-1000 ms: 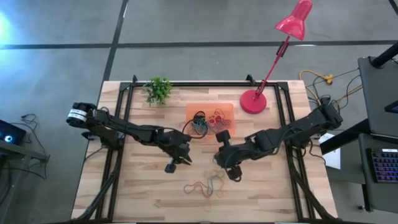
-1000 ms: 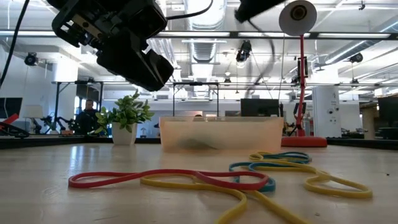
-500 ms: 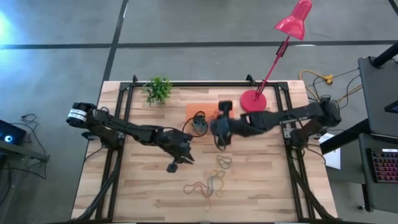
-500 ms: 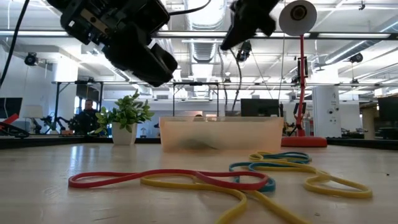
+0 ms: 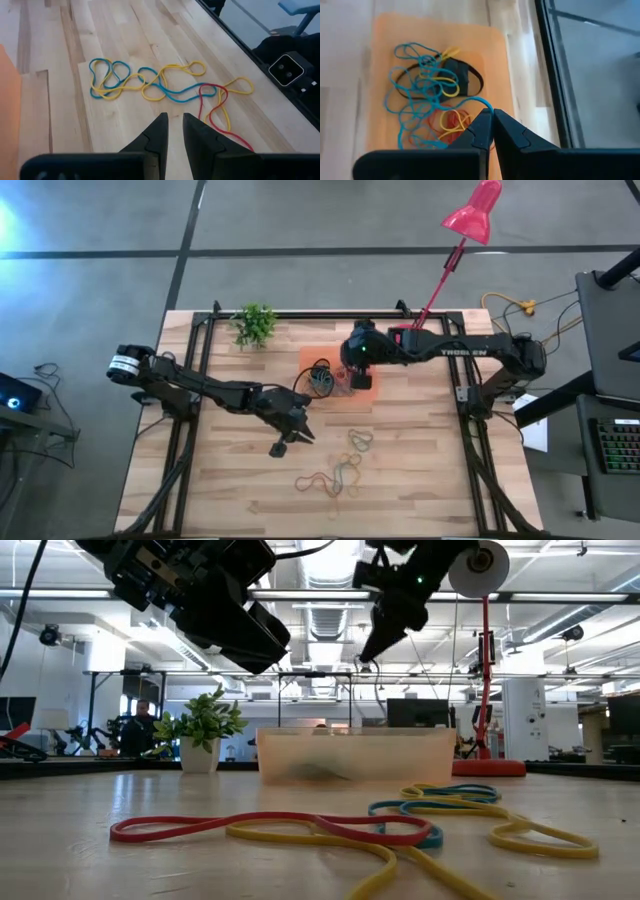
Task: Pick and place rubber bands into bin
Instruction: Put the middle blue rubber band into the bin, then put the red rubber band into the bin
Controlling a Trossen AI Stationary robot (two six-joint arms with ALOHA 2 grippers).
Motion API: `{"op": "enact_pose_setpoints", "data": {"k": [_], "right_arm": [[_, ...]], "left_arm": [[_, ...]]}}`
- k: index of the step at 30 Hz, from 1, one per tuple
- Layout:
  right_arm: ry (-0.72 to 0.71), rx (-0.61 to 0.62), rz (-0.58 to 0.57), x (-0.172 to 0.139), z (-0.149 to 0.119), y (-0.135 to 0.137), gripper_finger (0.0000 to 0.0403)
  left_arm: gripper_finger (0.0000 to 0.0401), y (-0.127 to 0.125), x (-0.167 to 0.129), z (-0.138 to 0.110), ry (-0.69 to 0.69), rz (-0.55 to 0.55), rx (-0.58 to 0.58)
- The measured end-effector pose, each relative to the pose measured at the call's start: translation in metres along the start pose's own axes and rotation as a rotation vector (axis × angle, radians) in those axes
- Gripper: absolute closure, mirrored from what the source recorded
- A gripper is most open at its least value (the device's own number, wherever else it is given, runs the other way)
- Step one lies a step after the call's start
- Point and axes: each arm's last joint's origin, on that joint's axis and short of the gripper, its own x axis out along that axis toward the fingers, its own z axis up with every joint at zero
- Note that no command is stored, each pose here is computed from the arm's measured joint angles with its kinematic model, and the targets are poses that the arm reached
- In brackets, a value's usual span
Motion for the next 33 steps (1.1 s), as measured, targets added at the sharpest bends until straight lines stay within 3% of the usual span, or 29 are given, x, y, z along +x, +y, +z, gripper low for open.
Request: {"op": "enact_pose_setpoints", "data": {"k": [6,14,18,21,33], "right_arm": [[-0.007,0.020,0.037,0.019,-0.020,-0.020,0.0394],[-0.028,0.083,-0.017,0.030,-0.034,-0.045,0.0394],[-0.051,0.104,0.078,0.033,-0.040,-0.051,0.0390],[-0.069,0.113,0.149,0.035,-0.044,-0.052,0.0371],[-0.022,0.120,0.150,0.040,-0.056,-0.050,0.0275]], "left_arm": [[0.0359,0.000,0.000,0.000,-0.002,0.014,0.001],[0.0359,0.002,0.000,0.002,-0.018,0.050,0.007],[0.0359,0.002,0.000,0.002,-0.021,0.050,0.005],[0.0359,0.002,0.000,0.002,-0.020,0.050,0.000],[0.0359,0.002,0.000,0.001,-0.019,0.050,-0.001]]}}
